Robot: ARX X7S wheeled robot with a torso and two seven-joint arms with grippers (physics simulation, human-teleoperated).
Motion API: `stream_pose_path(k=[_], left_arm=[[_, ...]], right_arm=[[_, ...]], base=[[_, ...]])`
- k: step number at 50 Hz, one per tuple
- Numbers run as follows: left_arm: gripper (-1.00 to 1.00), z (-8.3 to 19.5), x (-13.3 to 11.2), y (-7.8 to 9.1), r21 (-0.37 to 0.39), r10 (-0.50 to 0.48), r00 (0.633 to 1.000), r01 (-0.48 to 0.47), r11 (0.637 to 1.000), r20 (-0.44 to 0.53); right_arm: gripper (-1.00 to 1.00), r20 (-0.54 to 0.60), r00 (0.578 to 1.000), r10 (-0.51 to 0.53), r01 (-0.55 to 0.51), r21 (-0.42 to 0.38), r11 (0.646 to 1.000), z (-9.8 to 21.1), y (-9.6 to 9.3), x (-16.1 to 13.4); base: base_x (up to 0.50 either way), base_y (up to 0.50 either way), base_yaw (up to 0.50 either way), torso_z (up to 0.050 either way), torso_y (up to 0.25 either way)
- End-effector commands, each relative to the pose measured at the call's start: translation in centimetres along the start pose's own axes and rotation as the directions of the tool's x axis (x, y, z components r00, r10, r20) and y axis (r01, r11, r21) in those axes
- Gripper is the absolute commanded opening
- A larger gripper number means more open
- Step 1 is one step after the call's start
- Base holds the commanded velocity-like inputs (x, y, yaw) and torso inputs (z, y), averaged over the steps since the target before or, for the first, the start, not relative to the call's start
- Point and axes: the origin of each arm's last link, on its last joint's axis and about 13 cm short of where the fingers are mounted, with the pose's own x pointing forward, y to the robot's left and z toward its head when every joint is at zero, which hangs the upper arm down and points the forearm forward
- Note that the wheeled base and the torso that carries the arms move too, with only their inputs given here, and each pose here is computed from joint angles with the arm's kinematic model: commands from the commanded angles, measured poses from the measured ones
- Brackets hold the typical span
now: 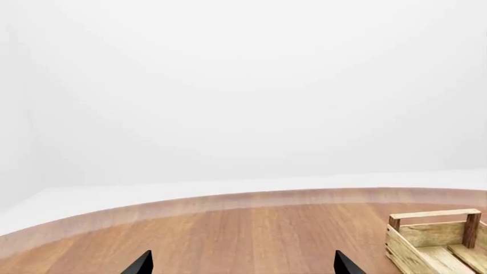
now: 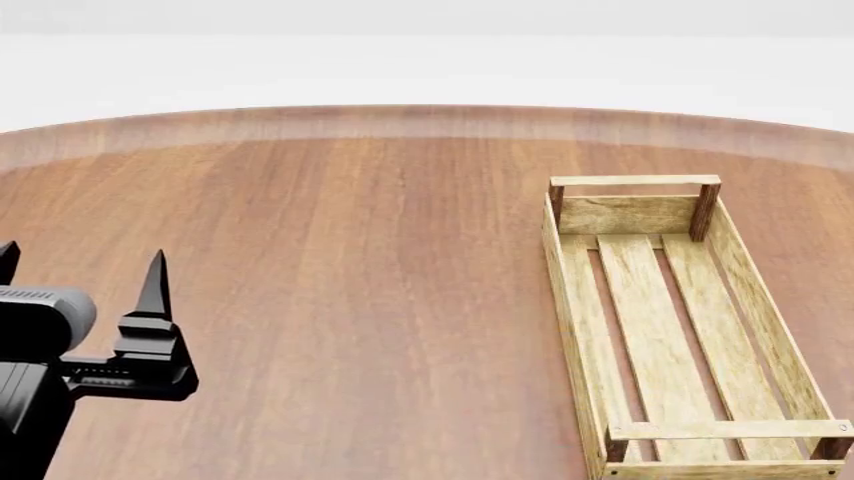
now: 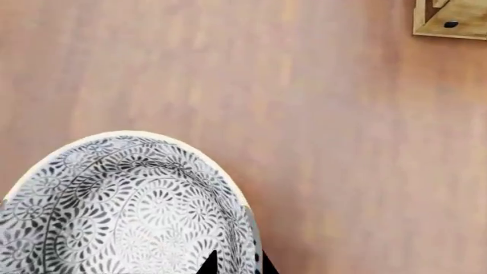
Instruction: Stack the right bowl on the left bowl and place them in the tray.
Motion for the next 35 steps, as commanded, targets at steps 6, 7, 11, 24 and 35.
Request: stream_pose_path(k=[6,7,11,24,35], left_arm=[[1.0,0.1,-0.1,0.0,-0.006,-0.008,1.0,0.008,1.0,0.004],[1.0,0.1,-0.1,0.0,-0.006,-0.008,1.0,0.008,1.0,0.004],[1.0,0.0,0.0,0.0,-0.006,-0.008,1.0,0.008,1.0,0.002],[1.0,0.0,-0.1,0.0,-0.005,-0.008,1.0,0.008,1.0,0.002],[1.0,-0.1,-0.1,0.0,-0.005,-0.009,1.0,0.009,1.0,0.0]], right_arm=[[-1.0,-0.003,1.0,0.011,-0.011,-0.006,1.0,-0.2,0.0,0.4],[-1.0,-0.003,1.0,0.011,-0.011,-0.006,1.0,-0.2,0.1,0.4],[-1.0,0.005,1.0,0.018,-0.018,-0.01,1.0,-0.1,0.0,0.4],[-1.0,0.146,0.984,0.097,-0.095,-0.02,0.995,1.1,0.3,-1.6],[-1.0,0.227,0.965,0.134,-0.135,-0.01,0.991,2.9,0.3,-3.4]], base=[[0.0,0.0,0.0,0.0,0.0],[0.0,0.0,0.0,0.0,0.0],[0.0,0.0,0.0,0.0,0.0],[0.0,0.0,0.0,0.0,0.0],[0.0,0.0,0.0,0.0,0.0]])
